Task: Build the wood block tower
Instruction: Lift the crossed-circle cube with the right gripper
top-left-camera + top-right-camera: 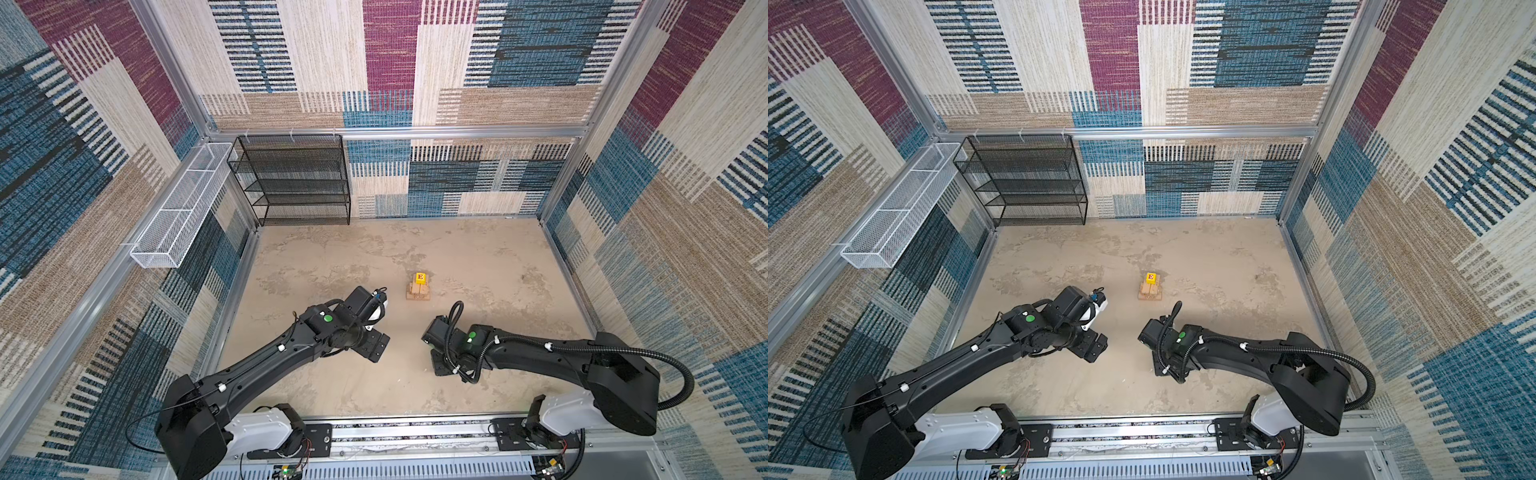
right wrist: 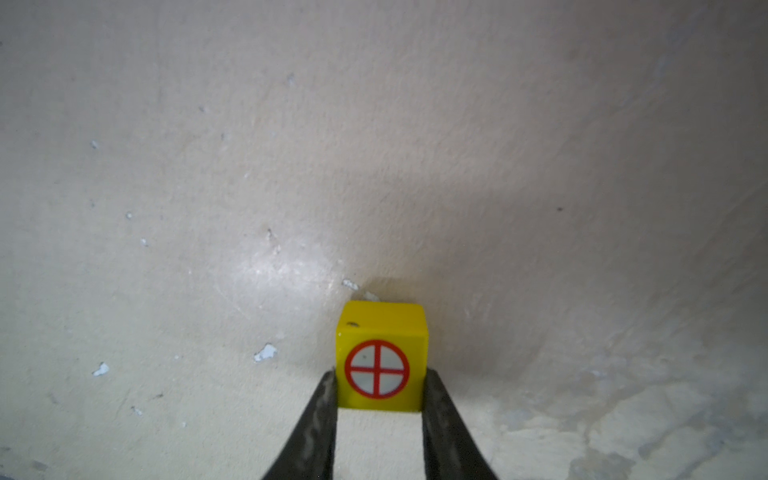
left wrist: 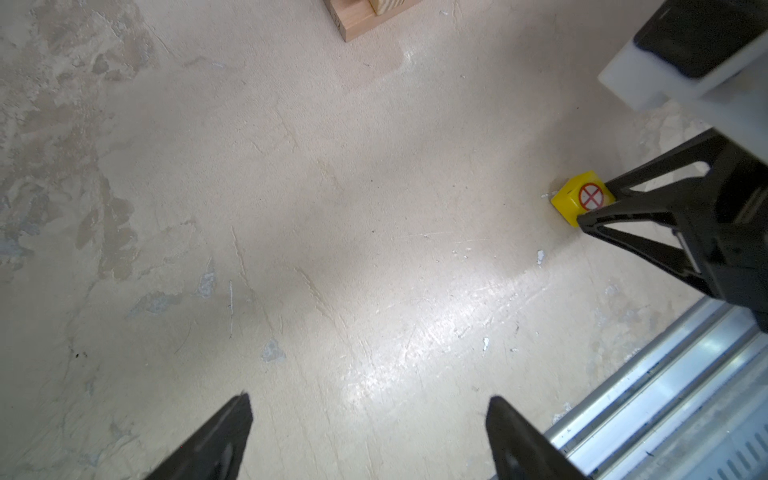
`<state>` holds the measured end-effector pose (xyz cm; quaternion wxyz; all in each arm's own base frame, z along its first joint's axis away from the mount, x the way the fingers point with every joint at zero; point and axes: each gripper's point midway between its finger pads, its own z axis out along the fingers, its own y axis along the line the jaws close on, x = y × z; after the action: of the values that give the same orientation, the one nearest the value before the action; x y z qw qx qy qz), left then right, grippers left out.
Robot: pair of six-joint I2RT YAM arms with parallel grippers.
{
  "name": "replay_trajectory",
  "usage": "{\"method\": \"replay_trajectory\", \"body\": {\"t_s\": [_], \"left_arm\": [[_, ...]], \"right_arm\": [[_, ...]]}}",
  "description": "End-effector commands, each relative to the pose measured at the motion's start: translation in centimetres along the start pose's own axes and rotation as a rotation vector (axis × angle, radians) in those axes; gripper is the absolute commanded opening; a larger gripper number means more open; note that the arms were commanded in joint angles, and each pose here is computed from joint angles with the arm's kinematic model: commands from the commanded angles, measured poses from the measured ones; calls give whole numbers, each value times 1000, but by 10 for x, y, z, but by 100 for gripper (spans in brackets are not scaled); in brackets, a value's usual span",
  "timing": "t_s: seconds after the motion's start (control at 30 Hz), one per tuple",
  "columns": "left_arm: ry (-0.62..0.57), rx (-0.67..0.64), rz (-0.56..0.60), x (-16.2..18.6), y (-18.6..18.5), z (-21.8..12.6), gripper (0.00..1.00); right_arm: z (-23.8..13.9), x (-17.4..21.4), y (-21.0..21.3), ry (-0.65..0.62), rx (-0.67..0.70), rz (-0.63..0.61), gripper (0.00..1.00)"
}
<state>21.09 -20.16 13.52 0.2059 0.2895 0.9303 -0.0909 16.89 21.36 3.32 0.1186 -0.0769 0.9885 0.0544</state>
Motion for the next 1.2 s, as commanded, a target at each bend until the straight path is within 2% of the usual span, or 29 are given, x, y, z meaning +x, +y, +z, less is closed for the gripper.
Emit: {"method": "replay_trajectory", "body": {"t_s": [0.0, 0.2, 0.87, 1.17], "left_arm": [[-9, -21, 18, -2, 3, -2, 93], [-30, -30, 16, -4, 5, -7, 93], [-67, -82, 12, -6, 15, -15, 92], [-88, -75, 11, -9, 14, -21, 93]], "right_arm": [[-4, -7, 3, -30, -8, 22, 5], [-10, -12, 2, -47, 5, 26, 0], [-15, -24, 15, -71, -27, 51, 0], [-40, -51, 24, -146, -22, 51, 0]]}}
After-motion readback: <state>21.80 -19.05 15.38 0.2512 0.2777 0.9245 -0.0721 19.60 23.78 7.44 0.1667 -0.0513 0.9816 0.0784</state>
